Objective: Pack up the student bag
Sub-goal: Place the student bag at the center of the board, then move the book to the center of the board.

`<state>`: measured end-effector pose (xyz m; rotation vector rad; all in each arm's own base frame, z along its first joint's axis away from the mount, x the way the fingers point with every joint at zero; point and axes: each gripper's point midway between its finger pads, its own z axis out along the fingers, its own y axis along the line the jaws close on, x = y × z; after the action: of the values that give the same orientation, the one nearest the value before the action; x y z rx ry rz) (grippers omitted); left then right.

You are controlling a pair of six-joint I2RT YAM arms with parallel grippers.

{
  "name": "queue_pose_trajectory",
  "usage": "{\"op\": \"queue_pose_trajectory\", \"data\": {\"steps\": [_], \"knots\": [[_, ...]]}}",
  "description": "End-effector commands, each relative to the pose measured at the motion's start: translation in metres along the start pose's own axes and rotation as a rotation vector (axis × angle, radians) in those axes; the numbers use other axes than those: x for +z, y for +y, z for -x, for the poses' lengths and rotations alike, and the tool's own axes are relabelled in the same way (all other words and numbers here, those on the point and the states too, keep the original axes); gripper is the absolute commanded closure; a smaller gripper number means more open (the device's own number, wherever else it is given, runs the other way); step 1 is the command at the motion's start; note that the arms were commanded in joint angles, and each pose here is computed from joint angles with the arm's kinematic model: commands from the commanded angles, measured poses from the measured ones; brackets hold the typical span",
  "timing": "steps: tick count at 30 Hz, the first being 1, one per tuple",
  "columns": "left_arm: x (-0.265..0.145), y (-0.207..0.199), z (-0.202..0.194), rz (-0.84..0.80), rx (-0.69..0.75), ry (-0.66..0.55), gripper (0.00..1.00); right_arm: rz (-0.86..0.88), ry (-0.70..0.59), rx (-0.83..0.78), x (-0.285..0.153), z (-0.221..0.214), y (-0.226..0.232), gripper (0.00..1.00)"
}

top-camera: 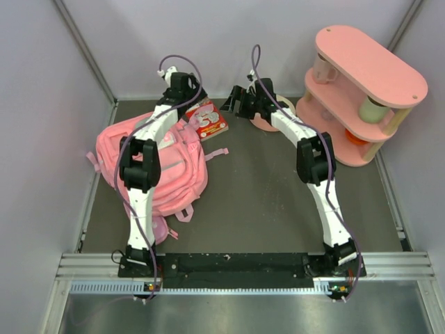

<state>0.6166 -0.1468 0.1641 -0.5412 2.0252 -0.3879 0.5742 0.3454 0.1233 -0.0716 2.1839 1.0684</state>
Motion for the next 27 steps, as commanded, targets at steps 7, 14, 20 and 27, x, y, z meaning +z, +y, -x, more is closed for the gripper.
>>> {"op": "queue_pose_trajectory", "data": {"steps": [7,14,20,27], "knots": [[0.055,0.021,0.034,-0.021,-0.203,-0.036,0.01,0.118,-0.025,0.003,0.029,0.0,0.016,0.01],[0.074,0.059,0.011,0.139,-0.19,0.036,0.02,0.087,-0.02,-0.008,0.048,-0.015,0.017,0.01],[0.069,0.091,-0.005,0.274,-0.146,0.064,0.02,0.067,-0.025,-0.008,0.06,-0.022,0.018,0.01],[0.09,0.072,-0.034,0.133,-0.176,0.158,0.02,0.081,-0.012,0.015,0.072,-0.032,0.013,0.01]]}}
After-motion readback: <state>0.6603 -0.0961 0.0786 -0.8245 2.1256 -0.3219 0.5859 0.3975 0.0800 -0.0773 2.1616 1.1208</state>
